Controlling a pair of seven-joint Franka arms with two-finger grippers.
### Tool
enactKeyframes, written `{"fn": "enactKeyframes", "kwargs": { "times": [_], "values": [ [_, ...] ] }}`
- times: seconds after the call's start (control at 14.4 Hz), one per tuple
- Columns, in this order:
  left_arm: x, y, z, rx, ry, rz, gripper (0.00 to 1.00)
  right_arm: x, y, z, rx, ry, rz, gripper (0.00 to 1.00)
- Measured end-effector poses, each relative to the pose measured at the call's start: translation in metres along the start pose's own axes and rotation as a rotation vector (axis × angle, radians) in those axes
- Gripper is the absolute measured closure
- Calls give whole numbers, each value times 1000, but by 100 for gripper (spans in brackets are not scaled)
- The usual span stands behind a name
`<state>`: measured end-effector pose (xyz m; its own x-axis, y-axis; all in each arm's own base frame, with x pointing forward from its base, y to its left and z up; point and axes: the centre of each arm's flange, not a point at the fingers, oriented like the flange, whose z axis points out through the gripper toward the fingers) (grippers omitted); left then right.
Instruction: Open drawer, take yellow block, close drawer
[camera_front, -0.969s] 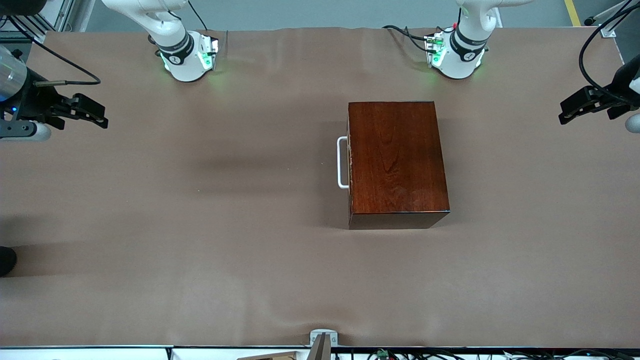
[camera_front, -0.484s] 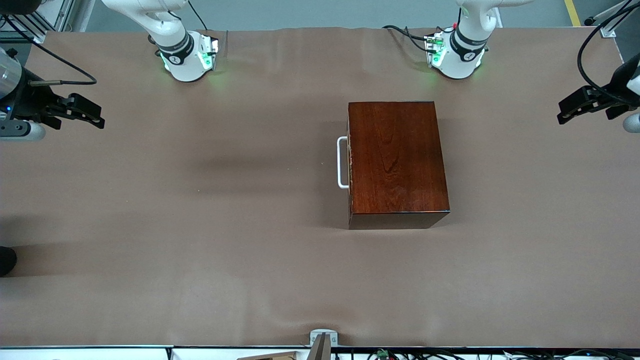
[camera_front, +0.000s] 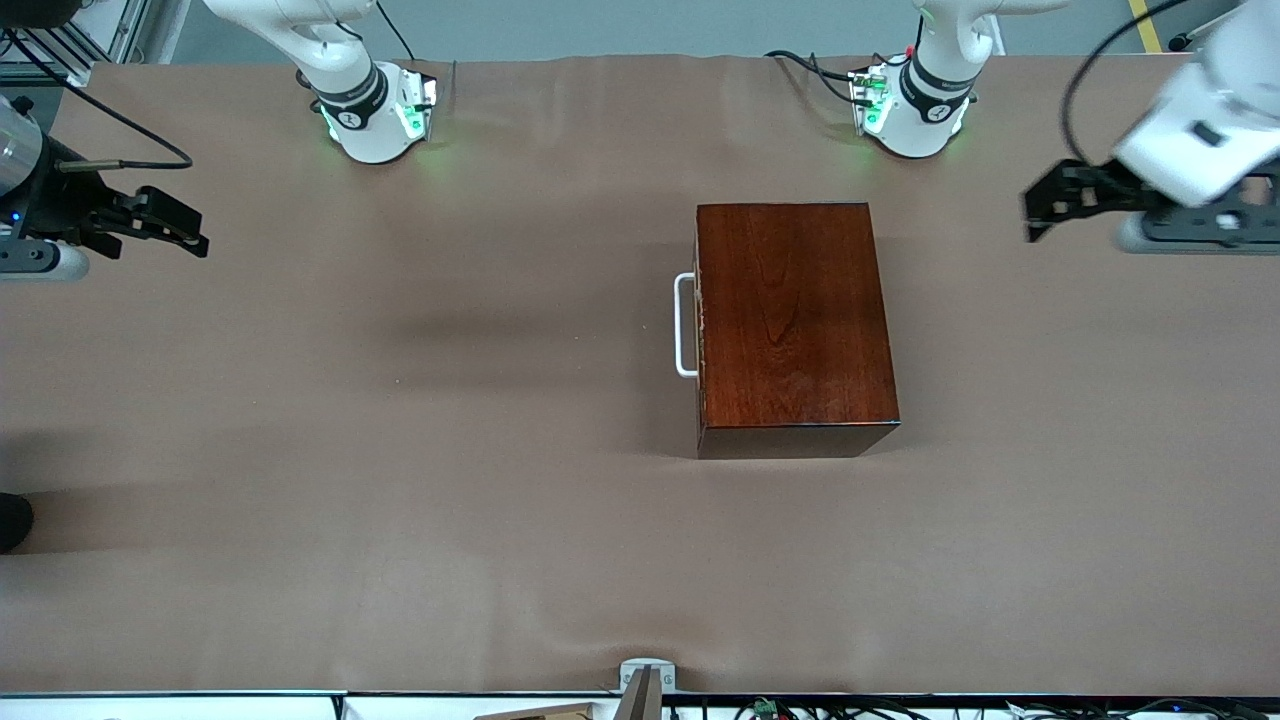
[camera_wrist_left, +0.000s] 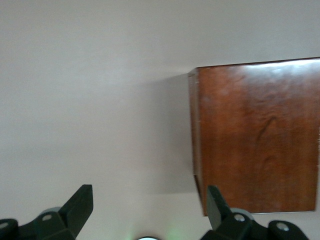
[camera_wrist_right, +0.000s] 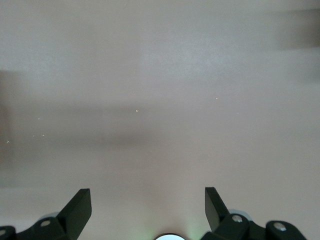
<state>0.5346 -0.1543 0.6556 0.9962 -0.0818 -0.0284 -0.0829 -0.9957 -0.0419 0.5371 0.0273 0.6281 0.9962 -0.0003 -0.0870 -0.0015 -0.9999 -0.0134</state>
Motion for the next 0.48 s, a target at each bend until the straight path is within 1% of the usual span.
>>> {"fn": "enactKeyframes", "kwargs": {
  "times": [0.07,0.14,0.28,0.35,0.48],
  "values": [
    [0,33,5,1,-6,6,0,0,0,0,0,0,0,0],
    [0,72,14,17,-8,15,0,0,0,0,0,1,1,0],
    [-2,155,36,72,4,43,0,0,1,0,0,1,1,0],
    [-5,195,51,86,8,52,0,0,1,0,0,1,2,0],
    [-10,263,84,83,24,36,0,0,1,0,0,1,2,0]
  ]
}}
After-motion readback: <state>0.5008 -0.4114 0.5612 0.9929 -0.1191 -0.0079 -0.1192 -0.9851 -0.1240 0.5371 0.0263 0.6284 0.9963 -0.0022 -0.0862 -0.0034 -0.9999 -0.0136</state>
